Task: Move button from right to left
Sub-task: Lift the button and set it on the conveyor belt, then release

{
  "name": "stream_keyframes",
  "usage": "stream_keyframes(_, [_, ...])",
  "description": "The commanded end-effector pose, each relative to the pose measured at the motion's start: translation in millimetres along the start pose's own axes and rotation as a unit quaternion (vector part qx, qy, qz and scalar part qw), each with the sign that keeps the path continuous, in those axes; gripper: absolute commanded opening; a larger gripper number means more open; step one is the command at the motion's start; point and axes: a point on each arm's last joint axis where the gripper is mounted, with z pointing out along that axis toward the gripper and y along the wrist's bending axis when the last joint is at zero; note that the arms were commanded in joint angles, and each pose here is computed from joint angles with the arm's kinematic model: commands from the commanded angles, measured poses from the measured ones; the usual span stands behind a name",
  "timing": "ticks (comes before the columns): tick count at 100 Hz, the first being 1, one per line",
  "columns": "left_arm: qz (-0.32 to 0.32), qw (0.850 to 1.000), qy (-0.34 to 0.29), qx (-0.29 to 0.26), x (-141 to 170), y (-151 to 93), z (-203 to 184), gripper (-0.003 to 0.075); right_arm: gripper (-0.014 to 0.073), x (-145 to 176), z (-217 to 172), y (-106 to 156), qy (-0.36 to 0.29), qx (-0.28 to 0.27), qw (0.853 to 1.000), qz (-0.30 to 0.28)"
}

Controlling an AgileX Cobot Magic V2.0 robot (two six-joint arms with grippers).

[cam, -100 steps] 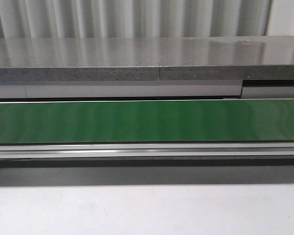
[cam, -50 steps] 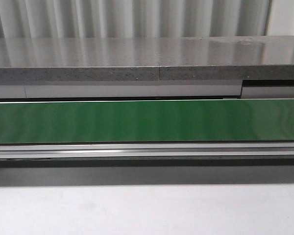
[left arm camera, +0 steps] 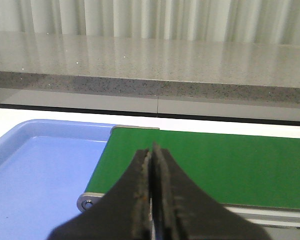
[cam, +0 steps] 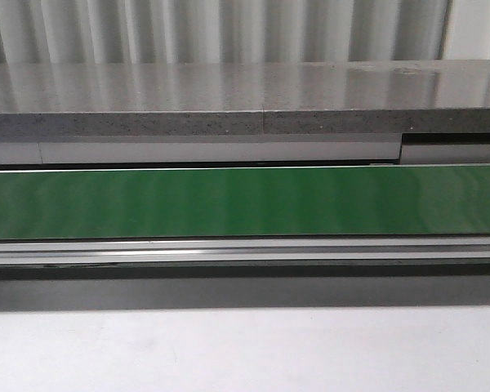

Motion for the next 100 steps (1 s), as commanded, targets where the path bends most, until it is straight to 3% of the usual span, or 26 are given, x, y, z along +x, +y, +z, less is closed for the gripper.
stream_keyframes(1, [-0.001,0.999,-0.044,0.001,-1,0,-2,-0.002,0.0152,-5,-48,7,-0.073,-0.009,0.997,-0.018])
stream_keyframes(24, [-0.001,0.999,-0.044,0.001,-1,0,-2,-0.002,0.0152,19,-113,48,-0.131,-0.034,0.988,-0.077])
stream_keyframes(45, [-0.001,0.999,-0.044,0.001,-1,0,-2,-0.002,0.0152,57,-145,92,-0.11,-0.064,0.982,-0.14])
stream_keyframes(73, [-0.001,0.999,-0.044,0.001,-1,0,-2,-0.002,0.0152,93,-125,143,-0.072,-0.11,0.97,-0.202])
stream_keyframes(94, [-0.001,0.999,-0.044,0.001,-1,0,-2,-0.002,0.0158,97,-100,152,-0.042,-0.102,0.971,-0.212])
stream_keyframes(100, [-0.001,0.999,-0.044,0.001,-1,0,-2,-0.002,0.0204,97,-99,152,-0.04,-0.101,0.971,-0.212])
